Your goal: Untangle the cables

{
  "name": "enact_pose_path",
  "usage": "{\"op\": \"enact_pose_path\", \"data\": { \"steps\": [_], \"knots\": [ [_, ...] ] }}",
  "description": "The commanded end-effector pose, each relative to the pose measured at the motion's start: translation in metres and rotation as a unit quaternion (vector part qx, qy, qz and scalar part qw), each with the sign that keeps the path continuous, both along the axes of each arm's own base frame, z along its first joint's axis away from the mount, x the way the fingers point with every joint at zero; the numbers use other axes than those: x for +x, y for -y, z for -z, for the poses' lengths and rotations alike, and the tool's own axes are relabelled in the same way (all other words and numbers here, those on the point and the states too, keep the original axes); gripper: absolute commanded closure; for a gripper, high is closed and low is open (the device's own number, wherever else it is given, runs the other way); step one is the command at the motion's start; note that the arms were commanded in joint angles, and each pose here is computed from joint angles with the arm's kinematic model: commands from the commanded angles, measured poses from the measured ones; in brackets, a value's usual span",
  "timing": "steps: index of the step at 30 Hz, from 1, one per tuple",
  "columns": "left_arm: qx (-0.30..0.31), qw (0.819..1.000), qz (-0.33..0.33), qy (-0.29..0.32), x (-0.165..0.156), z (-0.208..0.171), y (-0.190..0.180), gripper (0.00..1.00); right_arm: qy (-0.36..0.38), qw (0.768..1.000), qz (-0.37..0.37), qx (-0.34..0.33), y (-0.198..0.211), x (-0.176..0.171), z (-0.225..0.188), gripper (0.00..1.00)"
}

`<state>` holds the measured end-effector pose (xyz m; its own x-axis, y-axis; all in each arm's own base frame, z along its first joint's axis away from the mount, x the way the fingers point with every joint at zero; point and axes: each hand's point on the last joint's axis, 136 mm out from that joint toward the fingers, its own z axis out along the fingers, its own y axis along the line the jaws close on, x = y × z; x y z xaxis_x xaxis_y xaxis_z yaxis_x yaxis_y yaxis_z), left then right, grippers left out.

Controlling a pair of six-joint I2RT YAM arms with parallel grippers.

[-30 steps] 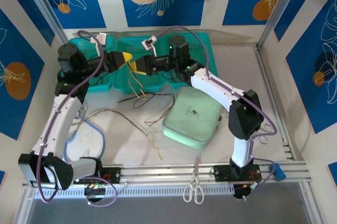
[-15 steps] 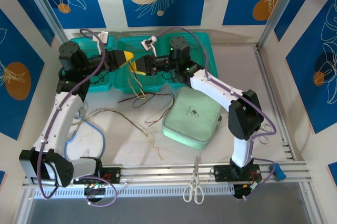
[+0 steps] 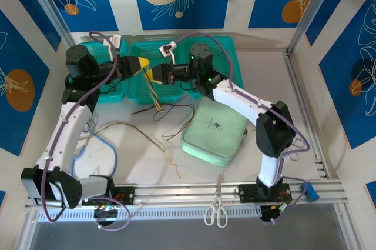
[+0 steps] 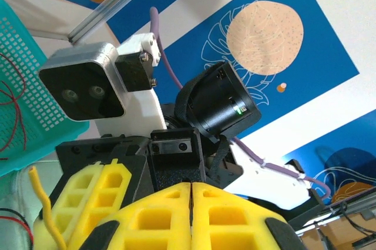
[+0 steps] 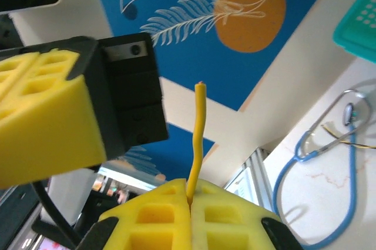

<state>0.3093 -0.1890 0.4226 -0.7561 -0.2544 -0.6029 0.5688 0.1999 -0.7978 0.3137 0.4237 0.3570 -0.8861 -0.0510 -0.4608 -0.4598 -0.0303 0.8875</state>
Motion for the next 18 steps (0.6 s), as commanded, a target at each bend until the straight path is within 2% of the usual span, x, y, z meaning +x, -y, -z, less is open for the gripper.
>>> {"op": "enact_pose_path", "data": {
  "steps": [1,8,18],
  "knots": [
    [0.018,0.999,-0.006,0.032,-0.005,-0.010,0.000,1.00,0.034,0.996,0.084,-0.012,0.027,0.013,-0.016,1.00],
    [0.050,0.996,-0.060,0.031,0.003,-0.004,-0.013,1.00,0.078,0.971,0.224,-0.038,0.084,0.029,-0.031,1.00],
    [0.133,0.975,-0.176,0.015,0.002,0.023,-0.052,1.00,0.187,0.893,0.408,-0.048,0.188,0.033,-0.080,1.00]
  ]
}}
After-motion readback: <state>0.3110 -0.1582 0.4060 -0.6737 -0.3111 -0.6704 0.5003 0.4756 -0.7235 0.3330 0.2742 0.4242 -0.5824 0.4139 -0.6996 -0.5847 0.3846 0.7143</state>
